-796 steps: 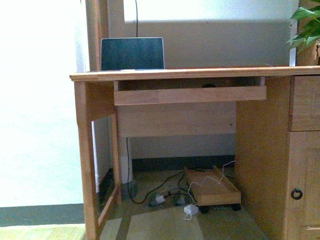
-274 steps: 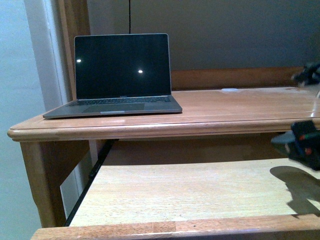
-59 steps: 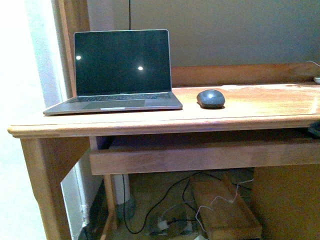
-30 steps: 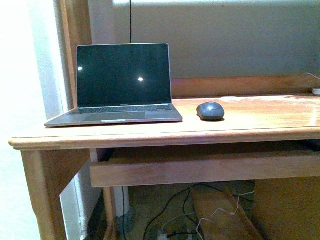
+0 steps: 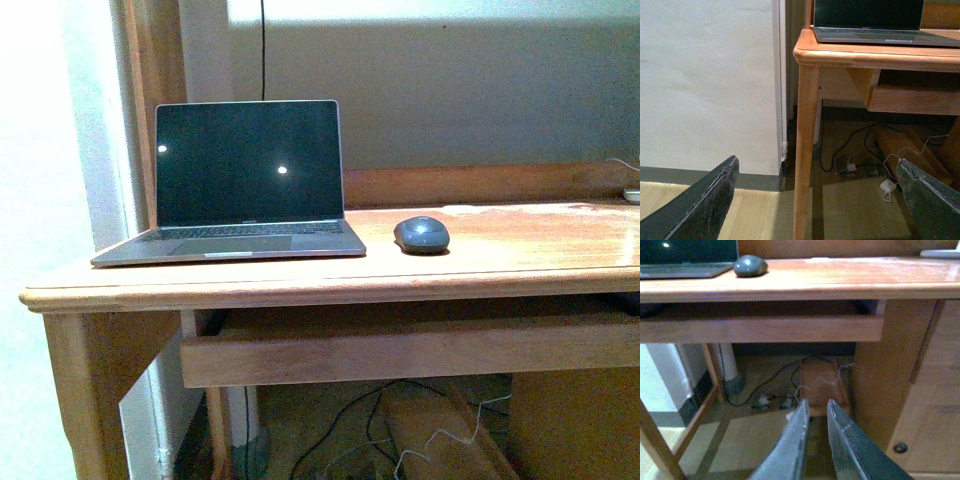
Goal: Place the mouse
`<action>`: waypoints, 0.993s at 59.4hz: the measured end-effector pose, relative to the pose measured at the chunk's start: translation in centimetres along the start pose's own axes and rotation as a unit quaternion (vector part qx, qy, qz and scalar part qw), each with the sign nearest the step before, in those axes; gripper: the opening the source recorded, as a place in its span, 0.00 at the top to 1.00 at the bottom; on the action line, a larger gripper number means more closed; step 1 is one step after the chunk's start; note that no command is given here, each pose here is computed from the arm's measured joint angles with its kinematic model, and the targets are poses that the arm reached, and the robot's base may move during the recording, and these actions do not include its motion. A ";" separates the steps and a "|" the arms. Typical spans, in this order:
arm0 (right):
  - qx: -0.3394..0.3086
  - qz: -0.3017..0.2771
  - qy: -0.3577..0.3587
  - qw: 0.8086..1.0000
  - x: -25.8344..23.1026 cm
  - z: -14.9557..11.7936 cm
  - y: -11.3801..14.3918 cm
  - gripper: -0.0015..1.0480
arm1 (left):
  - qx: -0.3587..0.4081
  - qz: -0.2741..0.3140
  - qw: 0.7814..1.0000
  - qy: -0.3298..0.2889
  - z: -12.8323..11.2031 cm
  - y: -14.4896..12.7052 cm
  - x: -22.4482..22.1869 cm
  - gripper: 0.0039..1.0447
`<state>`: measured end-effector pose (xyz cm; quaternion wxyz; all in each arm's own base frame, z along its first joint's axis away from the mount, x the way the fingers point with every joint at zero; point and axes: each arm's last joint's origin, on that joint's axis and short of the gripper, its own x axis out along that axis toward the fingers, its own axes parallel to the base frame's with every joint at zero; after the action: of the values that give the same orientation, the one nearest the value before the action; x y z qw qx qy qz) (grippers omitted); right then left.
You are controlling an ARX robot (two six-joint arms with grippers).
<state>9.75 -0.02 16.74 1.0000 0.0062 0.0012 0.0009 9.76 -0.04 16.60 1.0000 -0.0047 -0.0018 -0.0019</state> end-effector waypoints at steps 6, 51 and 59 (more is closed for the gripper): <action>-0.003 -0.001 -0.004 1.000 0.0 0.1 0.0 0.97 | 0.000 0.000 1.000 0.000 0.0 0.0 0.0 0.07; -0.004 -0.001 -0.005 1.000 0.0 0.1 0.0 0.06 | 0.000 0.000 1.000 0.000 0.0 0.0 0.0 0.07; -0.004 -0.001 -0.005 1.000 0.0 0.1 0.0 0.07 | 0.000 0.000 1.000 0.000 0.0 0.0 0.0 0.07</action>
<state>9.71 -0.03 16.82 1.0000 0.0018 -0.0039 -0.0002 9.76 -0.04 16.60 1.0000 -0.0047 -0.0018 -0.0023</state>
